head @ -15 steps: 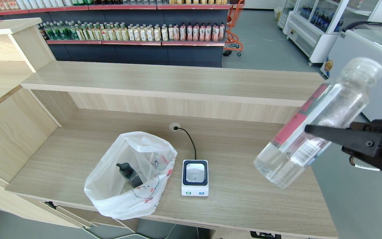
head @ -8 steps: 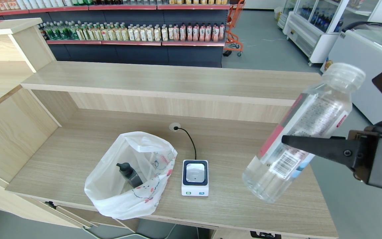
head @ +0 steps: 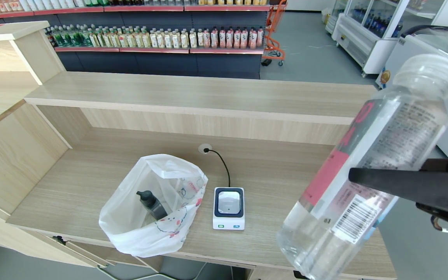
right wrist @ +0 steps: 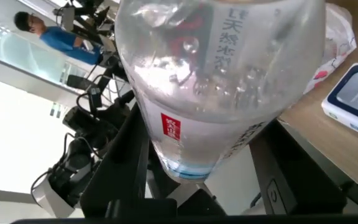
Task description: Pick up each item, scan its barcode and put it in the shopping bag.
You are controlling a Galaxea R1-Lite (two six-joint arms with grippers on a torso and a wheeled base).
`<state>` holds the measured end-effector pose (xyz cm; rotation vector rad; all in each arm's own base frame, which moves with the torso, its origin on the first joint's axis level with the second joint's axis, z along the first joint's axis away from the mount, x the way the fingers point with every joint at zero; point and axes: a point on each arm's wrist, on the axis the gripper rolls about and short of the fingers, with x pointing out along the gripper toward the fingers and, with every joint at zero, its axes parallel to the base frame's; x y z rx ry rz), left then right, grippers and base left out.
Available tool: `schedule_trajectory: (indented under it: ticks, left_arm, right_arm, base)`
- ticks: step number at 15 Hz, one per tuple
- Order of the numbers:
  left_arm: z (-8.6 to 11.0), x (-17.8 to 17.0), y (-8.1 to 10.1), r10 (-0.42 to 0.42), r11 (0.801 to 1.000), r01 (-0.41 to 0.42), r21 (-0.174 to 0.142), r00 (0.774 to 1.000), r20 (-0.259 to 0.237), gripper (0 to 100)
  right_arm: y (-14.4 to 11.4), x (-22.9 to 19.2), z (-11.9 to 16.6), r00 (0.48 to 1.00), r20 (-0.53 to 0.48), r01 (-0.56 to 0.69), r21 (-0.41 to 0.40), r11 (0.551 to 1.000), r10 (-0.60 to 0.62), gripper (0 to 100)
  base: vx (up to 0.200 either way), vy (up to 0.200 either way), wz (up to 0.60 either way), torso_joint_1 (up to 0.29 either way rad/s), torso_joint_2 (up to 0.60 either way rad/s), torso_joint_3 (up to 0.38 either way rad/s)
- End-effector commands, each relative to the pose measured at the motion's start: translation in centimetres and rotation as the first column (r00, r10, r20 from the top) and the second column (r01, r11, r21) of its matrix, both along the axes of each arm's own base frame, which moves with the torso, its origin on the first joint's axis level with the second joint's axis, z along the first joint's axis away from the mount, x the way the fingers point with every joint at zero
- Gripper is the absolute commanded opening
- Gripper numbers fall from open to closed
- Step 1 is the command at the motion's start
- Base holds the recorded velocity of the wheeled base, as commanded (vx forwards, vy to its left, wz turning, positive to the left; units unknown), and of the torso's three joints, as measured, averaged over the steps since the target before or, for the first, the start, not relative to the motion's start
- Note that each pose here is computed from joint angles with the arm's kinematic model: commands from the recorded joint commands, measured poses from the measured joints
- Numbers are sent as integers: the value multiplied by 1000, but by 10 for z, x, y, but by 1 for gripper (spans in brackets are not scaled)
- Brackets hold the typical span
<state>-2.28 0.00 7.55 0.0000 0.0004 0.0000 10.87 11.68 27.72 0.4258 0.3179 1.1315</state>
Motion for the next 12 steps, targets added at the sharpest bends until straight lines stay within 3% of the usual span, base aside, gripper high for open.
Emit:
schedule_trajectory:
  ticks: [1,12]
  left_arm:
    - [0,0,0,0,1000,0,0,1000,0,100]
    - [0,0,0,0,1000,0,0,1000,0,100]
  right_arm:
    - [-2,-7,3,999,10,-35,10,999,35,0]
    - [-6,-12,2,996,12,-86,6,996,85,0]
  base:
    - [0,0,0,0,0,0]
    - [0,0,0,0,0,0]
